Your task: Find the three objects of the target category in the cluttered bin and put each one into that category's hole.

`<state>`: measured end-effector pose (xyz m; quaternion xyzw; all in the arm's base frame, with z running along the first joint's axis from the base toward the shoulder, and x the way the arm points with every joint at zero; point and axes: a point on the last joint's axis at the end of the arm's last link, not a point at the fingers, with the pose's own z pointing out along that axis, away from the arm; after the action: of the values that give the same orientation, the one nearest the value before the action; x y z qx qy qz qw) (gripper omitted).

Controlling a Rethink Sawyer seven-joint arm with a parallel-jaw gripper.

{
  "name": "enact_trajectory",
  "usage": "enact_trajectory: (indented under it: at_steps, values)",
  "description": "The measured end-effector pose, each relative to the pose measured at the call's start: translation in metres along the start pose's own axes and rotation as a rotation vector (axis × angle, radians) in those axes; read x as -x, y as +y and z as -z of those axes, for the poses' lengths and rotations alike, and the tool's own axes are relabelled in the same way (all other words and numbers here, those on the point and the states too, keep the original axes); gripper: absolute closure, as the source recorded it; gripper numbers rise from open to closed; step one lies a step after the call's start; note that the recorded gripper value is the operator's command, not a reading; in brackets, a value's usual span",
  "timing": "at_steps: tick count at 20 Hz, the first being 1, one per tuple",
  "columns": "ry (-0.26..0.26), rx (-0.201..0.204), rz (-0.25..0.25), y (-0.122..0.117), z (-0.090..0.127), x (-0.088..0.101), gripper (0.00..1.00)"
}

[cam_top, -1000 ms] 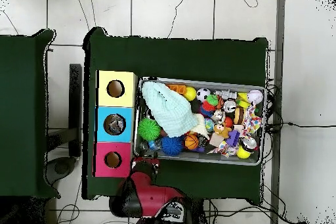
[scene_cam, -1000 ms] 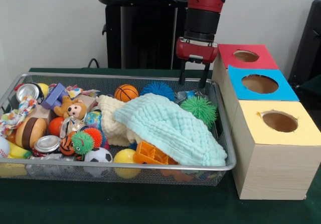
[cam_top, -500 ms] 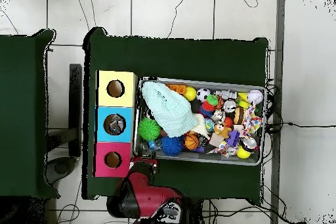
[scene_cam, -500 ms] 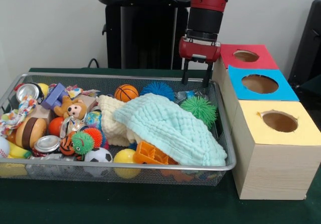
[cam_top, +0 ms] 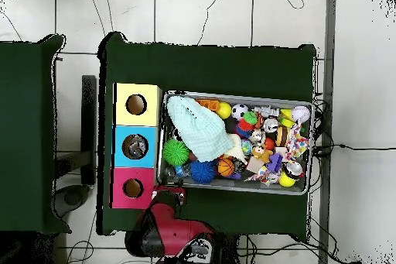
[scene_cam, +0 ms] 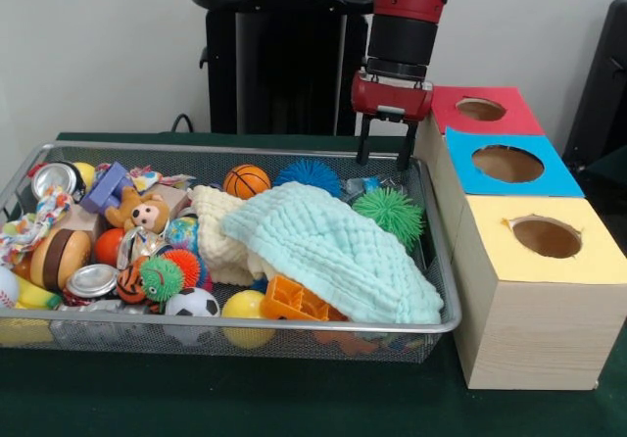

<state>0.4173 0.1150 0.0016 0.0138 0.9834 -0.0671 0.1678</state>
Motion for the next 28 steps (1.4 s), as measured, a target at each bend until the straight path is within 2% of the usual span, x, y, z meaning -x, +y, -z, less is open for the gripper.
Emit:
enact_trajectory:
  at_steps: [13, 28]
  values:
    - [0.014, -0.010, -0.035, -0.015, -0.011, -0.001, 0.00]
    - [-0.026, -0.007, -0.032, -0.014, -0.020, -0.005, 0.00]
